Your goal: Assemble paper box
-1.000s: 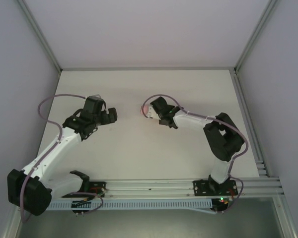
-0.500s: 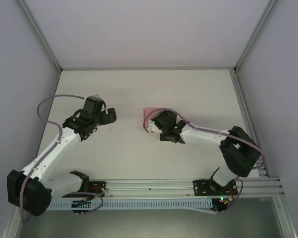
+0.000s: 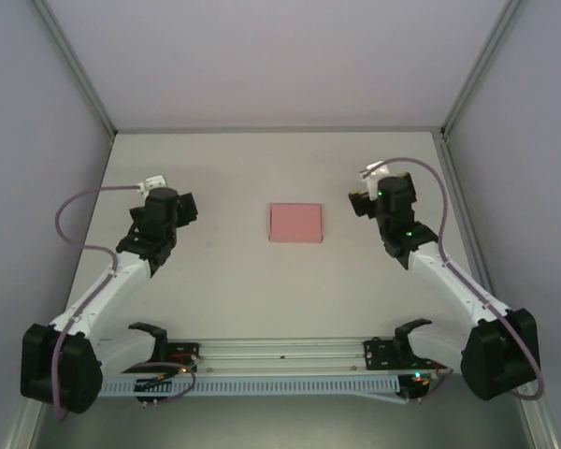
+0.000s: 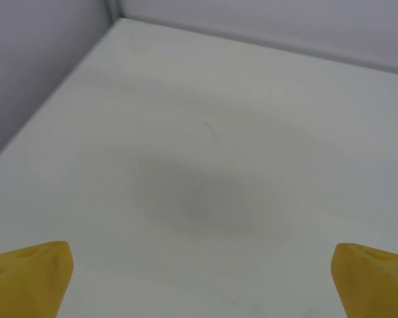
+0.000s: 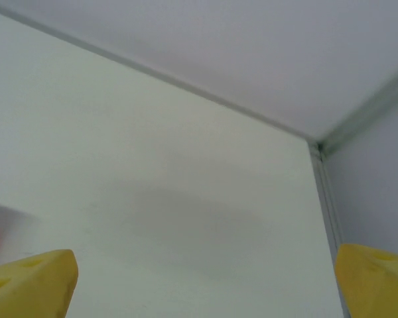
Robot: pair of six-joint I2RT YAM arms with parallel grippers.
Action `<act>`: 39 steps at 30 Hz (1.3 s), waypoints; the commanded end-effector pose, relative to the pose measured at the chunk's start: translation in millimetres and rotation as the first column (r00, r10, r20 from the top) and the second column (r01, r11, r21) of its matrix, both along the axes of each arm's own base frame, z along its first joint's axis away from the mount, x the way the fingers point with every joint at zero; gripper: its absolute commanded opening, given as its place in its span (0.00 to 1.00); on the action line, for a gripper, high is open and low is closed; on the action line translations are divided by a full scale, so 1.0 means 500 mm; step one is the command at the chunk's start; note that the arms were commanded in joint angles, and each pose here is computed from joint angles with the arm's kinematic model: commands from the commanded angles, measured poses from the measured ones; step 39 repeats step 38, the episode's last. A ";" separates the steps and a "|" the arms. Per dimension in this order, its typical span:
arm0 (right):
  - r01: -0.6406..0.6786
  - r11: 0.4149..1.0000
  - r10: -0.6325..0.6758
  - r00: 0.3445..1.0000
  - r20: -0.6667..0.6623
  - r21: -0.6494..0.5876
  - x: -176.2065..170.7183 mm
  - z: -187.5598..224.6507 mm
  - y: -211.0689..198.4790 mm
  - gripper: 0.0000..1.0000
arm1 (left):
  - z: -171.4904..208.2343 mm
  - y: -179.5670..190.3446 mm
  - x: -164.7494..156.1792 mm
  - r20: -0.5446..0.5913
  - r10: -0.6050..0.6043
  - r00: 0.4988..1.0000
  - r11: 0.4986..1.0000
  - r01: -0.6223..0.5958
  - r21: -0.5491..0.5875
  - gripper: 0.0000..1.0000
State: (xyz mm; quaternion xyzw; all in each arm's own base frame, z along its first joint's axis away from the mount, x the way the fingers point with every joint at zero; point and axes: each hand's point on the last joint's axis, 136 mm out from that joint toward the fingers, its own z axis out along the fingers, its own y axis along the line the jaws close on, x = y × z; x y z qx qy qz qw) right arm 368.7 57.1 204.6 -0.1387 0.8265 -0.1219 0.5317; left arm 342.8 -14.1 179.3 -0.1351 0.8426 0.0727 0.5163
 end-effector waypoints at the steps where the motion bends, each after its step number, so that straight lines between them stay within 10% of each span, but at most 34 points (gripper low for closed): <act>1: 0.104 0.965 -0.127 0.988 0.083 0.240 0.013 -0.054 -0.062 1.00 | 0.062 0.068 0.023 0.262 0.081 0.962 0.987 -0.114 0.110 1.00; 7: 0.067 0.918 -0.178 0.950 0.255 0.391 -0.009 -0.107 -0.122 1.00 | 0.050 0.094 -0.023 0.474 0.042 0.879 0.976 -0.138 0.170 1.00; 16: 0.008 0.899 -0.095 0.980 0.177 0.438 0.021 -0.206 -0.113 1.00 | -0.062 0.068 0.001 0.392 -0.098 0.915 0.958 -0.020 0.286 1.00; 21: 0.074 0.892 -0.141 0.983 0.120 0.446 0.045 -0.217 -0.134 1.00 | -0.119 0.073 0.066 0.281 -0.181 0.943 0.977 0.139 0.164 1.00; 39: 0.084 0.902 -0.142 0.984 0.107 0.424 0.046 -0.218 -0.129 1.00 | -0.122 0.072 0.070 0.265 -0.172 0.949 0.975 0.126 0.182 1.00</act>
